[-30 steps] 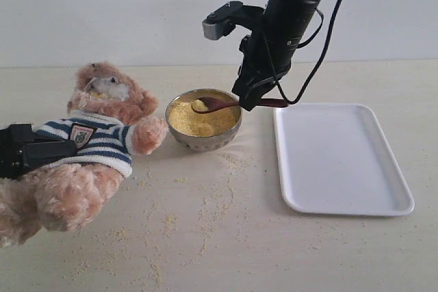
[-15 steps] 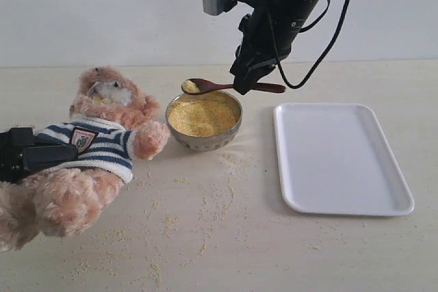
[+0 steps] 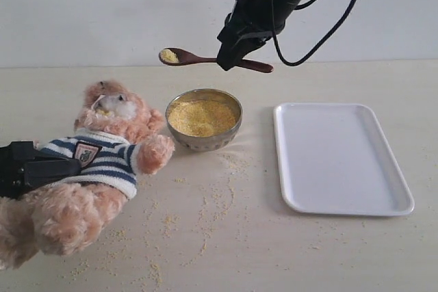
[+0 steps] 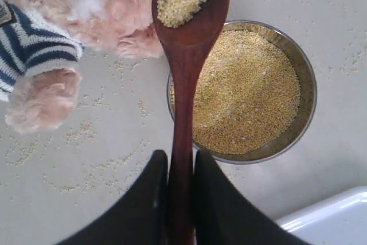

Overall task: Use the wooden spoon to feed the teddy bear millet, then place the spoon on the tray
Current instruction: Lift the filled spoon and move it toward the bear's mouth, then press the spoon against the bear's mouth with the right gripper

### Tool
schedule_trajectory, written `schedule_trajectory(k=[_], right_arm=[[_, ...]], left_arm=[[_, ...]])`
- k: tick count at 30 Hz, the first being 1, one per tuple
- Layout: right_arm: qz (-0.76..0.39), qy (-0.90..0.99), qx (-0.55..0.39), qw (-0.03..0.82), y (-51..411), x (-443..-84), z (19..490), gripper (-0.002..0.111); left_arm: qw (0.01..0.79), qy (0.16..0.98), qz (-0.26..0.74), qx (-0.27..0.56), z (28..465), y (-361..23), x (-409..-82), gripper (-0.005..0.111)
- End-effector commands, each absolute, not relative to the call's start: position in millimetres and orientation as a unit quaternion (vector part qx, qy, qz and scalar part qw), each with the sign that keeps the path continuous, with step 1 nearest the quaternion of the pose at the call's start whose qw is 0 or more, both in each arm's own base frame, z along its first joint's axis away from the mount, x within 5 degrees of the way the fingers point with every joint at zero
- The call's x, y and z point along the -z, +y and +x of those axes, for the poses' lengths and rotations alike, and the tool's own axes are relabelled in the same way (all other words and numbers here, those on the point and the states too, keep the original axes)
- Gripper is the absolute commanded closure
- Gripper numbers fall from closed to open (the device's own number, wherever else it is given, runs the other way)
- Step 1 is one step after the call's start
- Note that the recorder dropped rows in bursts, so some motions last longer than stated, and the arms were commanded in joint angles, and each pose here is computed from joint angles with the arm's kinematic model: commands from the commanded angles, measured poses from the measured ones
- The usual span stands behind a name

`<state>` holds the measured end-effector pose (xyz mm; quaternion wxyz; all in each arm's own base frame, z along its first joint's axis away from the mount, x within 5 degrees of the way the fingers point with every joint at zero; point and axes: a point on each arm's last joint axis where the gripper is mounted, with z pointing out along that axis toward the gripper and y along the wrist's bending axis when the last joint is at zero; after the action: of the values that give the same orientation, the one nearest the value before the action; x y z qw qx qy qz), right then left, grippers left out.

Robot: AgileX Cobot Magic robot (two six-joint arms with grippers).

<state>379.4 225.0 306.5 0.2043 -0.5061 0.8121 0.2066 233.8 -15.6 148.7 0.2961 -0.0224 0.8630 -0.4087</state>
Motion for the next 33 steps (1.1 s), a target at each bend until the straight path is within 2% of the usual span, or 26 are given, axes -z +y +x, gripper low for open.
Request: schedule_trajectory(k=[1, 6, 14, 33], right_arm=[[-0.501, 0.806, -0.230, 0.216, 226, -316, 377, 0.109], [-0.493, 0.793, -0.281, 0.221, 237, -321, 371, 0.109], [-0.543, 0.762, -0.279, 0.213, 267, -320, 350, 0.109], [-0.631, 0.724, -0.133, 0.244, 306, -312, 327, 0.109]], left_arm=[[0.305, 0.853, -0.023, 0.423, 233, -18, -152, 0.102], [0.307, 0.850, -0.022, 0.428, 233, -19, -153, 0.102], [0.308, 0.848, -0.023, 0.430, 233, -19, -154, 0.102], [0.308, 0.849, -0.020, 0.429, 233, -19, -154, 0.102]])
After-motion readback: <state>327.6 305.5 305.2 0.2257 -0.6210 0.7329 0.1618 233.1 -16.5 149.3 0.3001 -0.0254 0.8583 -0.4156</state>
